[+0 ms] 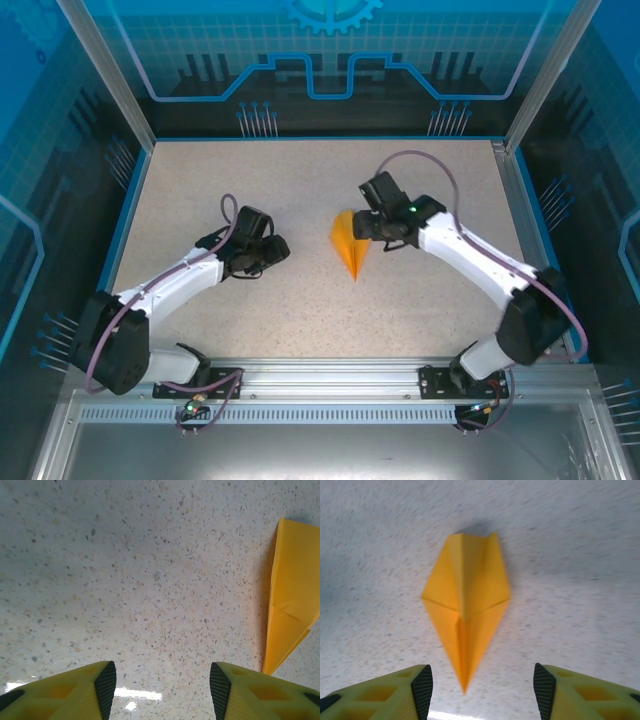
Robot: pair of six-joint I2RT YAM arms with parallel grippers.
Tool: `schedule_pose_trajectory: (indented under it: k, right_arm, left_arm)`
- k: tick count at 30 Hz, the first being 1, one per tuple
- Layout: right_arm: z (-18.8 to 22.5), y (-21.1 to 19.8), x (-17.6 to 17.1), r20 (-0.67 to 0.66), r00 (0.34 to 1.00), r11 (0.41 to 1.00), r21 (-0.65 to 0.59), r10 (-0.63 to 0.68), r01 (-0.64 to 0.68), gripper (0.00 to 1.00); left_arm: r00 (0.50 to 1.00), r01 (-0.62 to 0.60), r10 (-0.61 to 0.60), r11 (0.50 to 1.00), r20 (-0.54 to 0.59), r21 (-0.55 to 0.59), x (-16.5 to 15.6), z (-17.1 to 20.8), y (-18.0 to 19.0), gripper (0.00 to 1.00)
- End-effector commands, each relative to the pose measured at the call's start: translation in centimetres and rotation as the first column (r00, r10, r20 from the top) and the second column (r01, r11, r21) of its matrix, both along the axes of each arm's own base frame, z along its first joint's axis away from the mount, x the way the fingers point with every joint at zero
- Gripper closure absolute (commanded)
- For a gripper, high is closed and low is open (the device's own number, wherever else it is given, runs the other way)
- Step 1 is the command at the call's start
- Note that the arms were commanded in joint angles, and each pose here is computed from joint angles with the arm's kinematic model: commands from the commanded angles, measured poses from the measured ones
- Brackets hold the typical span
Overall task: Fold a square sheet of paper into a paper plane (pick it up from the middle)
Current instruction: Move the paper plane to the center of the table, then reset both arms
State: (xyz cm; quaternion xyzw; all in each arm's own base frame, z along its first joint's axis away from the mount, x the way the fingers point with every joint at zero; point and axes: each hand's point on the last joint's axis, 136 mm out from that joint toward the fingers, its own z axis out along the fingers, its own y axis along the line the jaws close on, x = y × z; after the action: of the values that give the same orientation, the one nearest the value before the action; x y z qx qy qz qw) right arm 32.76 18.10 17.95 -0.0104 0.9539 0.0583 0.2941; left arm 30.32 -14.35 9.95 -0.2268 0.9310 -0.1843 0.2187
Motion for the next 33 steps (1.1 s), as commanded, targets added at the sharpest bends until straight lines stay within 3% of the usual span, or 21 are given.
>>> schedule_pose_trajectory:
  k: [1,5,9,12,16,25,33]
  right_arm:
    - [2.8,-5.0,-0.3,0.185,0.975,0.986,-0.083,-0.126,0.143,0.37]
    - [4.9,-10.6,-1.9,0.343,0.904,0.942,-0.122,-0.255,0.313,0.31]
    - [5.1,-16.0,-2.7,0.464,0.811,0.853,-0.195,-0.355,0.485,0.19]
    - [2.4,-18.2,-2.5,0.456,0.829,0.812,-0.316,-0.325,0.491,0.08]
    - [-0.1,-20.0,-1.7,0.417,0.853,0.771,-0.411,-0.315,0.486,0.06]
    - [-6.5,-20.4,1.0,0.343,0.903,0.882,-0.296,-0.260,0.366,0.05]
    - [-7.2,-18.3,5.2,0.437,0.893,0.940,-0.248,-0.108,0.235,0.06]
  left_arm:
    - [0.996,-0.021,0.013,0.996,0.089,0.089,0.4,2.0,2.1,0.42]
    - [0.986,-0.069,0.035,0.976,0.166,0.206,0.4,3.1,4.8,0.33]
    - [0.973,-0.128,0.051,0.931,0.225,0.342,0.6,4.0,7.7,0.23]
    - [0.965,-0.191,0.093,0.891,0.247,0.413,0.9,4.4,10.1,0.16]
    - [0.948,-0.264,0.137,0.840,0.286,0.474,1.1,4.6,12.9,0.05]
    - [0.914,-0.341,0.158,0.796,0.372,0.500,0.8,4.4,17.1,0.01]
    - [0.903,-0.347,0.130,0.780,0.409,0.520,2.5,2.6,19.4,0.01]
